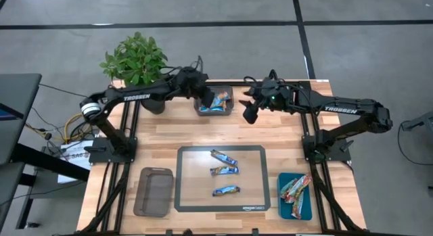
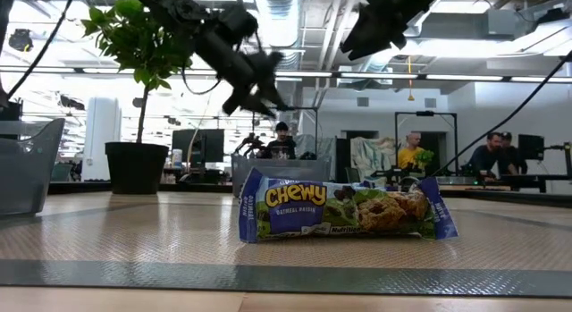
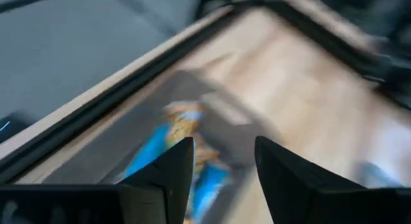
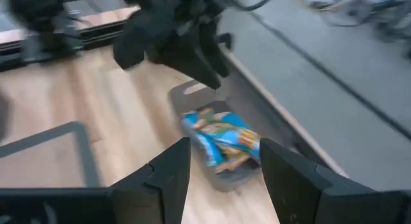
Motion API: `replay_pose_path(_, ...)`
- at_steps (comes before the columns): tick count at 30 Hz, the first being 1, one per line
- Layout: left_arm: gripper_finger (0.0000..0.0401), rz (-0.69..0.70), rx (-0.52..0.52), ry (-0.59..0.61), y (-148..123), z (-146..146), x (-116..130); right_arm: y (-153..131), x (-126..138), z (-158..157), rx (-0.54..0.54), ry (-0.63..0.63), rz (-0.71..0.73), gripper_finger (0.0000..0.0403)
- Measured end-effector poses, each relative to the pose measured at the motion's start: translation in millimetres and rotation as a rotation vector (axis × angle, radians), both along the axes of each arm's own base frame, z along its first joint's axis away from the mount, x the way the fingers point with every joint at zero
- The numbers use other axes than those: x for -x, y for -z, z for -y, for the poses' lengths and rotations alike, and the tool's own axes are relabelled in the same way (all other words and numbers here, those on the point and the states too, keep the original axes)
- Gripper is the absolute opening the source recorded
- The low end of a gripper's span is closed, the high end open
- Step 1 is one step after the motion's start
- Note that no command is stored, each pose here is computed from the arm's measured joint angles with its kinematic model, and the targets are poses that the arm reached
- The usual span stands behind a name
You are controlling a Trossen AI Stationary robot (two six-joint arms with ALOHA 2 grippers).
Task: Pick and place Granola Bars by type
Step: Put the blue granola bar into the bottom black transparent bin
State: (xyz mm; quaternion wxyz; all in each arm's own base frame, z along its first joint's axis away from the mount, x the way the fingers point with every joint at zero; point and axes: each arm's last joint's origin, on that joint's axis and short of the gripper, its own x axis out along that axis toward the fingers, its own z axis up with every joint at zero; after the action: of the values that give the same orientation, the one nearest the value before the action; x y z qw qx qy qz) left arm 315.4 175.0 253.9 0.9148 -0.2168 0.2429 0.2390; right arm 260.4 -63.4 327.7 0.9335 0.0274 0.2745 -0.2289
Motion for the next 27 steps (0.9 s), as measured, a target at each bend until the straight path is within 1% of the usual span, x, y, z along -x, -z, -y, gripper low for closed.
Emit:
replay_pose_path(3, 0.0148, 0.052, -0.046, 0.203, -17, 24, -3, 1, 0, -3, -0.042, -0.065, -0.001, 0.0177)
replay_pose_path(5, 0.0139, 0.053, -0.061, 0.322, -24, 43, -5, 2, -1, -6, -0.070, -0.109, -0.010, 0.0177)
replay_pose_path(8, 0.0124, 0.006, -0.062, 0.459, -22, 74, -11, 5, 0, -12, -0.112, -0.174, -0.036, 0.0177)
replay_pose_path(11, 0.0114, -0.094, -0.057, 0.571, -12, 106, -16, 8, 3, -19, -0.157, -0.235, -0.076, 0.0177)
replay_pose_path(14, 0.0112, -0.220, -0.107, 0.626, 1, 130, -22, 10, 7, -28, -0.181, -0.270, -0.116, 0.0177)
replay_pose_path(16, 0.0114, -0.264, -0.154, 0.642, 6, 140, -28, 10, 11, -34, -0.188, -0.289, -0.143, 0.0177)
replay_pose_path(18, 0.0117, -0.297, -0.180, 0.650, 9, 147, -33, 8, 15, -41, -0.193, -0.320, -0.155, 0.0177)
replay_pose_path(21, 0.0122, -0.337, -0.177, 0.670, 19, 155, -42, 6, 22, -51, -0.218, -0.372, -0.176, 0.0177)
replay_pose_path(24, 0.0128, -0.354, -0.180, 0.701, 27, 163, -54, 4, 34, -59, -0.285, -0.429, -0.208, 0.0177)
replay_pose_path(27, 0.0132, -0.406, -0.190, 0.753, 39, 171, -66, 4, 46, -67, -0.349, -0.502, -0.262, 0.0177)
